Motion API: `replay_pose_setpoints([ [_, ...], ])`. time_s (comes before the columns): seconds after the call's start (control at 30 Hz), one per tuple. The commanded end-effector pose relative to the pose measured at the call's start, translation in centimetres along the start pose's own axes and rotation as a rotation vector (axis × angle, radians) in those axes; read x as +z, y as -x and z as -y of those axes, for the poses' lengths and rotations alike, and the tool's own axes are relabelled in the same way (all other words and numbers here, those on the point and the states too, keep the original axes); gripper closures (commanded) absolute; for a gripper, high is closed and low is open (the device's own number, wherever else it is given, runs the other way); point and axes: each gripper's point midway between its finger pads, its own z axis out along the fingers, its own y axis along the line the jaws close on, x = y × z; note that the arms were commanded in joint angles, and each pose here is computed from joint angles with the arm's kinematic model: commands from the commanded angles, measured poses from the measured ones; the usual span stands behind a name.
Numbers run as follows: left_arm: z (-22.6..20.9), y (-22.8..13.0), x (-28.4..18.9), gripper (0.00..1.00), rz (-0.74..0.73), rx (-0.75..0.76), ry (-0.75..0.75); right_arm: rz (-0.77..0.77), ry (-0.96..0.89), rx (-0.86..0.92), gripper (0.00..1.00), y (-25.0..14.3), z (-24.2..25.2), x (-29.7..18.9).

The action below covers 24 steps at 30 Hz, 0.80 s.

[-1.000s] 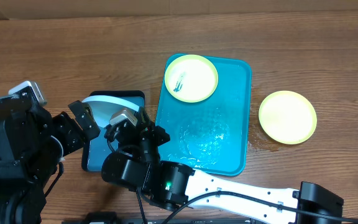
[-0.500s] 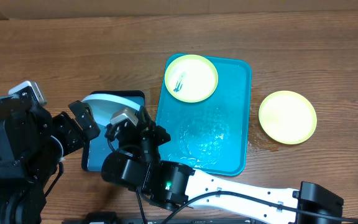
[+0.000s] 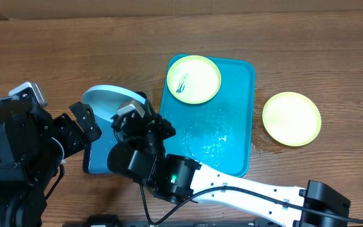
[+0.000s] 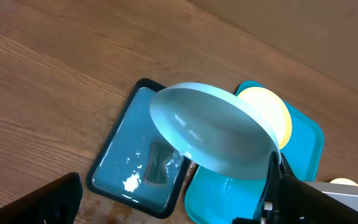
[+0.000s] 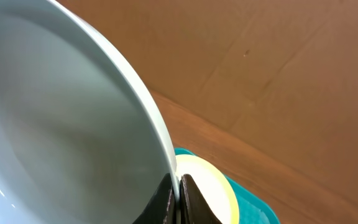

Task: Clean dirty plates on tray and stack at the side
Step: 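Lift the light blue plate with the right gripper and tilt it over the water tray, then carry the light blue plate right and set it on the table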

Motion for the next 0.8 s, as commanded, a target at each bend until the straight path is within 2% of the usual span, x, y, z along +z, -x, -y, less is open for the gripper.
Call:
replay_pose_setpoints([
  [0.0,0.1,0.3,-0.3,0.00,0.010,0.016,-0.007,0.017,-0.021,0.119,0.96,1.6,2.2,0.0],
  [0.1,0.1,0.3,-0.3,0.00,0.010,0.016,-0.007,-0.034,-0.064,0.290,0.96,0.1,3.8,1.7],
  [0.17,0.1,0.3,-0.3,0.00,0.010,0.016,-0.007,-0.127,-0.031,0.441,0.96,-2.2,4.1,3.3],
  [0.27,0.1,0.3,-0.3,0.00,0.010,0.016,-0.007,-0.376,0.139,0.714,0.96,-5.9,2.8,5.7],
  [0.4,0.1,0.3,-0.3,0.00,0.010,0.016,-0.007,-0.600,0.411,0.954,0.96,-6.5,3.2,7.4],
  [0.5,0.1,0.3,-0.3,0.00,0.010,0.016,-0.007,-0.637,0.575,1.093,0.96,-5.1,7.5,8.0],
  [0.57,0.1,0.3,-0.3,0.00,0.010,0.016,-0.007,-0.612,0.610,1.150,0.96,-4.7,11.8,8.5],
  [0.67,0.1,0.3,-0.3,0.00,0.010,0.016,-0.007,-0.617,0.486,1.245,0.96,-7.3,19.4,9.3],
  [0.77,0.1,0.3,-0.3,0.00,0.010,0.016,-0.007,-0.720,0.246,1.273,0.96,-14.2,26.5,9.1],
])
